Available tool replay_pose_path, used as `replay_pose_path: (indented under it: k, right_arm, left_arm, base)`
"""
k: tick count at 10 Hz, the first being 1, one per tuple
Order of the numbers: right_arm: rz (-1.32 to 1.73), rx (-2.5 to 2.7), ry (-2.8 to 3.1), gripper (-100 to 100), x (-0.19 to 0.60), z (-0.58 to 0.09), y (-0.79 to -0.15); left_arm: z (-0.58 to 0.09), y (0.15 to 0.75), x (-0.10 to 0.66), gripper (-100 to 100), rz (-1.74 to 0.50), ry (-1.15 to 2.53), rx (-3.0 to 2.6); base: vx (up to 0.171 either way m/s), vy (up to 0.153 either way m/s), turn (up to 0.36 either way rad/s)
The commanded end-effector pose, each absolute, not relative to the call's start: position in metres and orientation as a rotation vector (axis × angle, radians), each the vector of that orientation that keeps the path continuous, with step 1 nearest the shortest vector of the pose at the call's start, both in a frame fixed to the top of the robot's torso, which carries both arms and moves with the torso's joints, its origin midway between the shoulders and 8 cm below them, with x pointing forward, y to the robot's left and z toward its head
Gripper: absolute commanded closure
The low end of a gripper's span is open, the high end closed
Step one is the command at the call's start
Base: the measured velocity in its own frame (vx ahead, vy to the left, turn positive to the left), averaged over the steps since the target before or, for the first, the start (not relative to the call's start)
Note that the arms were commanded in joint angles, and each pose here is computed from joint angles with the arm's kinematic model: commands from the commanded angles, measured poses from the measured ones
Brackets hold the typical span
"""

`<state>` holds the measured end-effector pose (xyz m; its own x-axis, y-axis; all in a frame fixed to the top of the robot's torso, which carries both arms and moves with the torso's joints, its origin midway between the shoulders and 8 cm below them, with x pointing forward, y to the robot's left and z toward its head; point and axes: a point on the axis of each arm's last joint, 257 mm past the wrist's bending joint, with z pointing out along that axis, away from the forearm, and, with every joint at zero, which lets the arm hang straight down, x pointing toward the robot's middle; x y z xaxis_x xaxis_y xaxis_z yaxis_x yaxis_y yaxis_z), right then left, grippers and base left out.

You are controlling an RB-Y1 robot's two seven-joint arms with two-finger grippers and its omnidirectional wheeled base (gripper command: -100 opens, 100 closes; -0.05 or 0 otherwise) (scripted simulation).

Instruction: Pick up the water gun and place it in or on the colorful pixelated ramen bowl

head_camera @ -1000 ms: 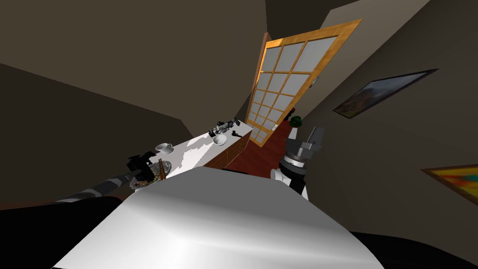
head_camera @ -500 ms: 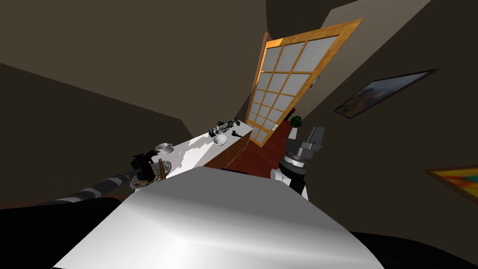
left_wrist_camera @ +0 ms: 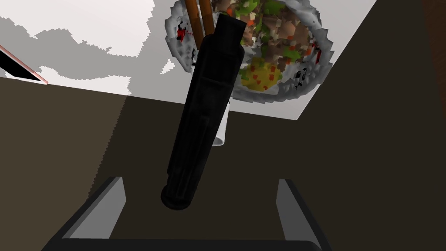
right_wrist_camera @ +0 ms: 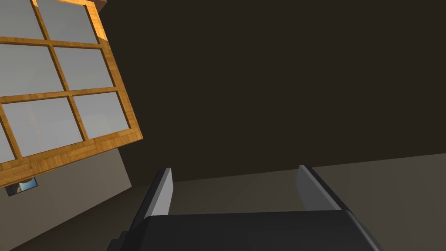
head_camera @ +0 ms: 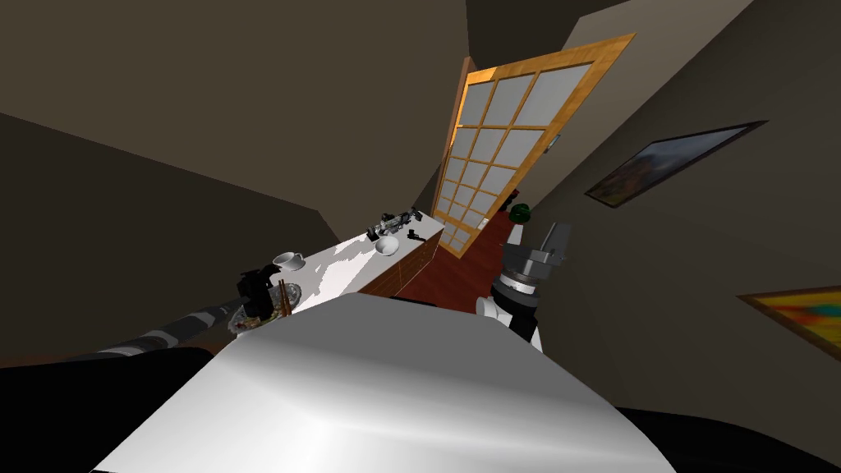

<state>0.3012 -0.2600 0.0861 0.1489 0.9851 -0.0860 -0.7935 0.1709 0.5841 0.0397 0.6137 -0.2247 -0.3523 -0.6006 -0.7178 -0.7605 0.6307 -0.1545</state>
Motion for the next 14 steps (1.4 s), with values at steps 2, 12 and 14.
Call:
replay_pose_path:
  k: [2, 12, 14]
  right_arm:
    - [1.343, 0.455, 0.510, 0, 0.301, 0.086, -0.260]
    - [1.343, 0.455, 0.510, 0, 0.301, 0.086, -0.260]
    - [1.343, 0.455, 0.510, 0, 0.301, 0.086, -0.260]
  left_arm:
    - [-0.212, 0.610, 0.047, -100, 0.257, 2.076, -1.066]
    - [-0.190, 0.597, 0.061, 0, 0.238, 2.088, -1.073]
    - [-0.190, 0.597, 0.061, 0, 0.238, 2.088, -1.073]
  base:
    - [-0.014, 0.013, -0.022]
    - [-0.015, 0.012, -0.010]
    - [0.000, 0.000, 0.000]
